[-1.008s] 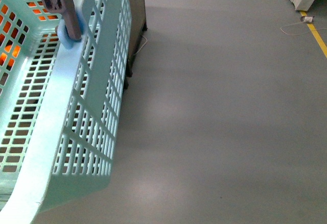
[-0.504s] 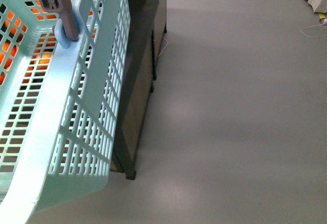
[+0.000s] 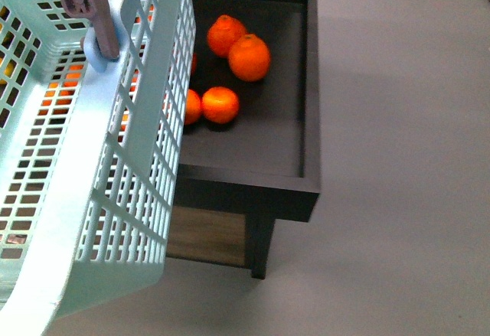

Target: Pick lemon and mango into basket

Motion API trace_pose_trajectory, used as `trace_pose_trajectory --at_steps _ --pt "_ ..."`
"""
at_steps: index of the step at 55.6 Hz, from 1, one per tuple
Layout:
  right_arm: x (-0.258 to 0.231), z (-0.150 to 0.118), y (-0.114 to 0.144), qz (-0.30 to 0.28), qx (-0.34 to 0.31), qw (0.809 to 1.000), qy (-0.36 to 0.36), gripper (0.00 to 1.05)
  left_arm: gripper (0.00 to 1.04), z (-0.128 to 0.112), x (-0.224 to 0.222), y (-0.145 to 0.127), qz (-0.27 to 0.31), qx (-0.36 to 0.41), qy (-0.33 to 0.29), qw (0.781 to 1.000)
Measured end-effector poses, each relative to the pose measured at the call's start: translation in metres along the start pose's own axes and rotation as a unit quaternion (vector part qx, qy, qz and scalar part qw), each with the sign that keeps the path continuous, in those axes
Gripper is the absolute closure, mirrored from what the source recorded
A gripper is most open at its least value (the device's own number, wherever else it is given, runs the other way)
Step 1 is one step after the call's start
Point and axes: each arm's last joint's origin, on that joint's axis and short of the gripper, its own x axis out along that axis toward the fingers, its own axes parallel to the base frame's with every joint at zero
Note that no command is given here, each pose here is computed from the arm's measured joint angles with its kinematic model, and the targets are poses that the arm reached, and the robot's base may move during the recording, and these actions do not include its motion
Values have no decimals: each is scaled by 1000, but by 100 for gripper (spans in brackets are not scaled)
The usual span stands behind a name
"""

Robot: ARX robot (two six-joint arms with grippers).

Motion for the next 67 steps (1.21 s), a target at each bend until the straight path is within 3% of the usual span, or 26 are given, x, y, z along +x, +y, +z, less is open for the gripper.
trace_pose_trajectory --at_steps 67 --pt "0 0 0 0 0 1000 2 9 100 0 0 0 0 1 0 1000"
